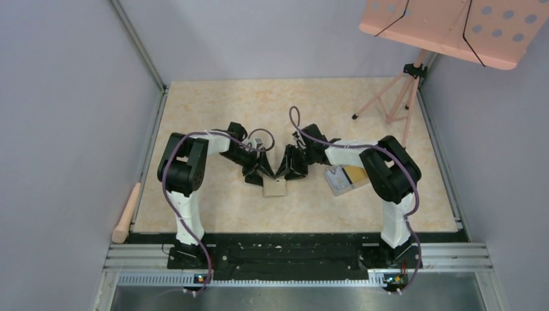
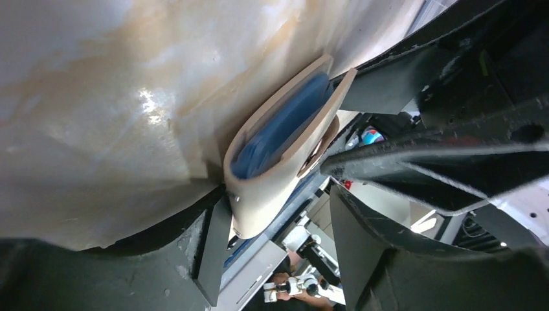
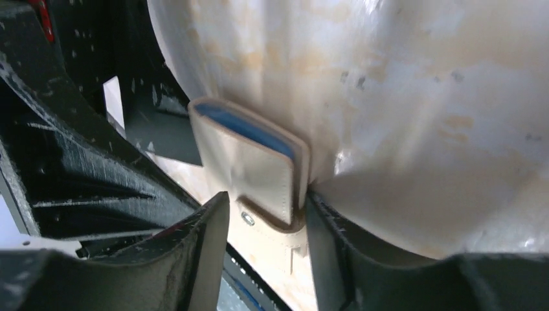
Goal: Put the credit cards into the card holder
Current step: Pick up the card holder from the center of the board.
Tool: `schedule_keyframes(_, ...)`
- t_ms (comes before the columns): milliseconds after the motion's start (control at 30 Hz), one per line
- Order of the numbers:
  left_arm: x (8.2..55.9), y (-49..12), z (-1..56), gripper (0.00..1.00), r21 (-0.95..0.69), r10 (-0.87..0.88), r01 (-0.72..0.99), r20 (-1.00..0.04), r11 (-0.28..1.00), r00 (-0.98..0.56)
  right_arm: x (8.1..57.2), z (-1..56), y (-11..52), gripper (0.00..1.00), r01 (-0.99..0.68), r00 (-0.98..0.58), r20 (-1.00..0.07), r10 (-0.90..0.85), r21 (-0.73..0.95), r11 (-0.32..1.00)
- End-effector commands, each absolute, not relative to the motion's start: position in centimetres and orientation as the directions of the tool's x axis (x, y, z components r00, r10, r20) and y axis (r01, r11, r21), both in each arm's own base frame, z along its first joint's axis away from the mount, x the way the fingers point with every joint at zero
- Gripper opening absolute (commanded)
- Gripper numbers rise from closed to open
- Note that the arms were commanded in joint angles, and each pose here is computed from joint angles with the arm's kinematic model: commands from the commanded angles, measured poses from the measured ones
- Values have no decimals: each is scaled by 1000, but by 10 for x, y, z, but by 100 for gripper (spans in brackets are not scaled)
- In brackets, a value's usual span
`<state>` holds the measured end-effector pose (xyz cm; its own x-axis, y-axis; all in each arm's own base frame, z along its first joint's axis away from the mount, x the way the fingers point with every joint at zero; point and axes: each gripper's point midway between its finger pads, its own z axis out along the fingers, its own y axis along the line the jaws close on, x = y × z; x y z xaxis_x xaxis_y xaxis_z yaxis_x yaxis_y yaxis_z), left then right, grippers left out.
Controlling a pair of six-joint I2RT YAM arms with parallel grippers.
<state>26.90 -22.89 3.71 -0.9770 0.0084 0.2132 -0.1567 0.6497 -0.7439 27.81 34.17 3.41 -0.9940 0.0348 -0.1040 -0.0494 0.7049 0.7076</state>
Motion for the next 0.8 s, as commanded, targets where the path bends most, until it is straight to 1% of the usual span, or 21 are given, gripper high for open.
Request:
schedule_keyframes(0, 289, -236, 31, 60, -787, 3, -104, 133, 608, -991, 286, 31, 353, 40, -42, -994, -98, 52, 765, 642)
schedule_keyframes(33, 291, -237, 35, 59, -793, 4, -96, 123, 601, -992, 291, 36, 355, 33, -61, -991, -120, 52, 776, 627)
schedule_keyframes(133, 297, -236, 45, 58, -801, 8, -73, 97, 594, -995, 298, 45, 358, 5, -83, -989, -141, 47, 788, 611)
schedule_keyframes(167, 299, -234, 49, 58, -802, 8, -65, 87, 594, -996, 301, 50, 359, 0, -89, -988, -148, 49, 792, 604)
schedule_keyframes(333, 311, -220, 71, 56, -801, -23, -26, 15, 598, -1000, 317, 82, 357, 0, -122, -976, -204, 77, 804, 582)
schedule_keyframes(433, 320, -212, 91, 51, -822, -56, -8, -28, 570, -998, 331, 107, 353, 0, -139, -964, -242, 109, 811, 569)
schedule_keyframes(533, 329, -209, 114, 44, -862, -75, 17, -64, 506, -995, 343, 130, 350, 0, -156, -954, -269, 135, 826, 542)
schedule_keyframes(633, 333, -212, 134, 31, -894, -65, 46, -83, 446, -994, 355, 151, 352, 0, -181, -945, -294, 144, 837, 517)
schedule_keyframes(667, 334, -213, 139, 24, -899, -60, 56, -91, 434, -994, 358, 157, 353, 0, -190, -943, -300, 144, 840, 508)
schedule_keyframes(700, 336, -214, 143, 18, -903, -56, 67, -100, 425, -993, 361, 162, 354, 0, -196, -941, -305, 145, 842, 503)
schedule_keyframes(767, 340, -214, 150, 9, -902, -53, 86, -120, 424, -991, 367, 171, 357, 0, -208, -937, -316, 146, 844, 495)
